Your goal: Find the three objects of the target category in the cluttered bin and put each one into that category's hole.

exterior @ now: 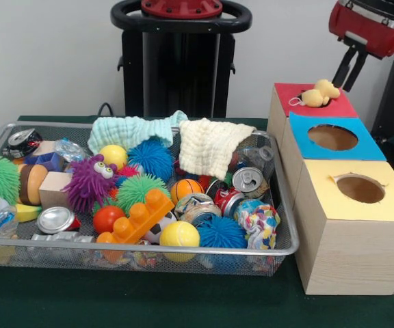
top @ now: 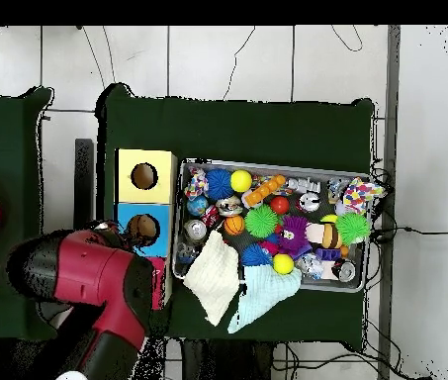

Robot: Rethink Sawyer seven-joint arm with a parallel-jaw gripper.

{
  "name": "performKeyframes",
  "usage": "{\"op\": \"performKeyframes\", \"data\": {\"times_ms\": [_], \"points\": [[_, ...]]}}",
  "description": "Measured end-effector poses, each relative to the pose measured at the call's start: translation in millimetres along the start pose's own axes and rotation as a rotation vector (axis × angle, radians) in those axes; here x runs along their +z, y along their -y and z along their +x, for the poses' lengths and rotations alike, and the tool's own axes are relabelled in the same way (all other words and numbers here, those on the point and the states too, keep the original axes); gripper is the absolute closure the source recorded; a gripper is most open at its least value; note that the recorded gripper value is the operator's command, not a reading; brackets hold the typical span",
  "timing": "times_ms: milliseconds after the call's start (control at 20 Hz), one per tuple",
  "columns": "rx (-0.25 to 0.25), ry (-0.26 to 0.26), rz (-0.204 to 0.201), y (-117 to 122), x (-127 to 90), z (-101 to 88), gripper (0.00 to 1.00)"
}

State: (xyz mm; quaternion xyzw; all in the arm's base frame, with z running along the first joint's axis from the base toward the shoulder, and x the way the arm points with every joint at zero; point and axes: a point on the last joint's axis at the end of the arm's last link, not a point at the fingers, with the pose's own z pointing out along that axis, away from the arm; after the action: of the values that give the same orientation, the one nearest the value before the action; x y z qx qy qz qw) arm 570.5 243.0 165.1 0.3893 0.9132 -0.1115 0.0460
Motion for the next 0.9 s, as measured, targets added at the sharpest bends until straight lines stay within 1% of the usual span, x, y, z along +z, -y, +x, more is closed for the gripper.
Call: {"op": "performKeyframes", "data": {"times_ms": [200, 250, 300, 450, 650, 900], "points": [[-0.003, -0.036, -0.002, -3.2, 5.6, 23.7, 1.0], [-0.004, -0.039, -0.001, -3.4, 6.1, 26.0, 1.0], [-0.011, -0.046, 0.0, -4.3, 7.7, 33.4, 1.0], [-0.026, -0.058, 0.005, -4.6, 10.9, 47.2, 1.0], [-0.035, -0.069, 0.02, 0.7, 16.0, 58.8, 1.0], [-0.039, -0.077, 0.038, 8.0, 21.0, 67.2, 1.0]]}}
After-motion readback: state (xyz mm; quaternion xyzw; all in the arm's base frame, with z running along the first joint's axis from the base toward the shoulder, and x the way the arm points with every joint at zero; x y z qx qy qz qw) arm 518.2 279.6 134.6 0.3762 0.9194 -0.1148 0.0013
